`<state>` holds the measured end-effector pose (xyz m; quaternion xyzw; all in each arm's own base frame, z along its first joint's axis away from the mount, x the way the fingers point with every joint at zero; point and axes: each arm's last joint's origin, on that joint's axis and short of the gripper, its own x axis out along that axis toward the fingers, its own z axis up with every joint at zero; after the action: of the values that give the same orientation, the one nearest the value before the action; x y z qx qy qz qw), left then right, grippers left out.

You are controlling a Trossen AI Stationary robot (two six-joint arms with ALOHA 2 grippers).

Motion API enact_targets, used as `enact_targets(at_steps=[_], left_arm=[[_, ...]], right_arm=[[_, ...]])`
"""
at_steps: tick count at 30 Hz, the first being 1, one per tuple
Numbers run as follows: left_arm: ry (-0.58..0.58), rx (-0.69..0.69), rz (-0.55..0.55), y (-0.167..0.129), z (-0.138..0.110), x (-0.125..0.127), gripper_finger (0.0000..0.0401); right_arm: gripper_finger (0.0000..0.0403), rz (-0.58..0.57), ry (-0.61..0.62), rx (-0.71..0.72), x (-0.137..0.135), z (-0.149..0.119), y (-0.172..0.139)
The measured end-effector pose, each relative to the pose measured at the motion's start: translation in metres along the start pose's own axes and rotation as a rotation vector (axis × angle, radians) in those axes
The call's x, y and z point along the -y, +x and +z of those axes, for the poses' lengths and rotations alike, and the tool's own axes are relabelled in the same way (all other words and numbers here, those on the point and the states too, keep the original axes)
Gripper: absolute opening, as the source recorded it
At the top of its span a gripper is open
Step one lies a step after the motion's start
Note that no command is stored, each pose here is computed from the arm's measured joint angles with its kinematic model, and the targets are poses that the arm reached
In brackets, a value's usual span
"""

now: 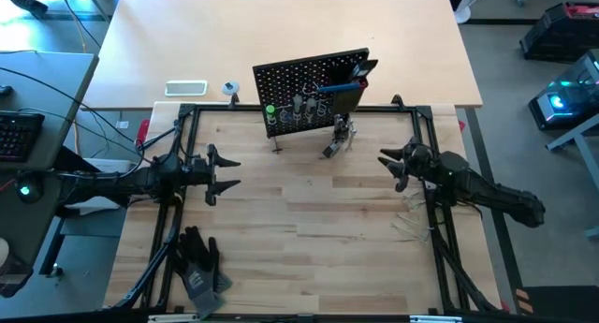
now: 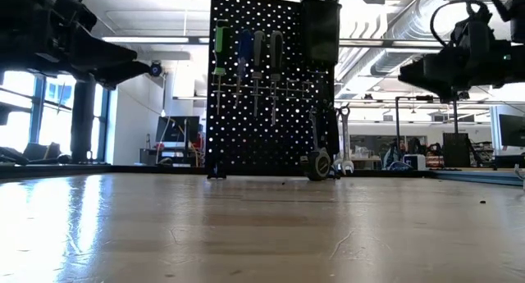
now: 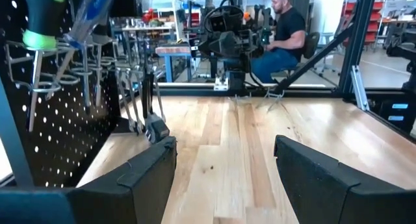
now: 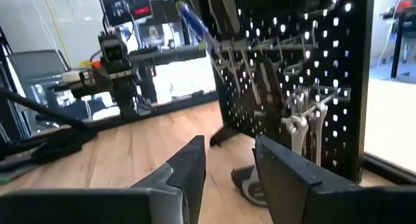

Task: Hang tools onto peg board
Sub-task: Return to Home Position

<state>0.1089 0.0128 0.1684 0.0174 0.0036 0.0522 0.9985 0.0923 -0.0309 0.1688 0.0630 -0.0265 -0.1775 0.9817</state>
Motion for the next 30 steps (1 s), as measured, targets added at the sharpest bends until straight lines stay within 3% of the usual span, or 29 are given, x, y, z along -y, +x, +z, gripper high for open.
enact_targets(at_steps=[5, 11, 30], left_arm=[[-0.001, -0.004, 0.001, 0.0, -0.0004, 0.0, 0.025], [-0.091, -0.004, 0.002, 0.0, -0.0003, 0.0, 0.025], [-0.069, -0.004, 0.002, 0.0, -0.0004, 0.0, 0.025]], right_arm=[[0.0128, 0.0, 0.0, -0.006, 0.0, -0.0005, 0.0001], [0.0128, 0.001, -0.001, -0.006, 0.0, -0.0005, 0.0001], [0.0128, 0.001, -0.001, -0.008, 0.0, -0.0006, 0.0001]])
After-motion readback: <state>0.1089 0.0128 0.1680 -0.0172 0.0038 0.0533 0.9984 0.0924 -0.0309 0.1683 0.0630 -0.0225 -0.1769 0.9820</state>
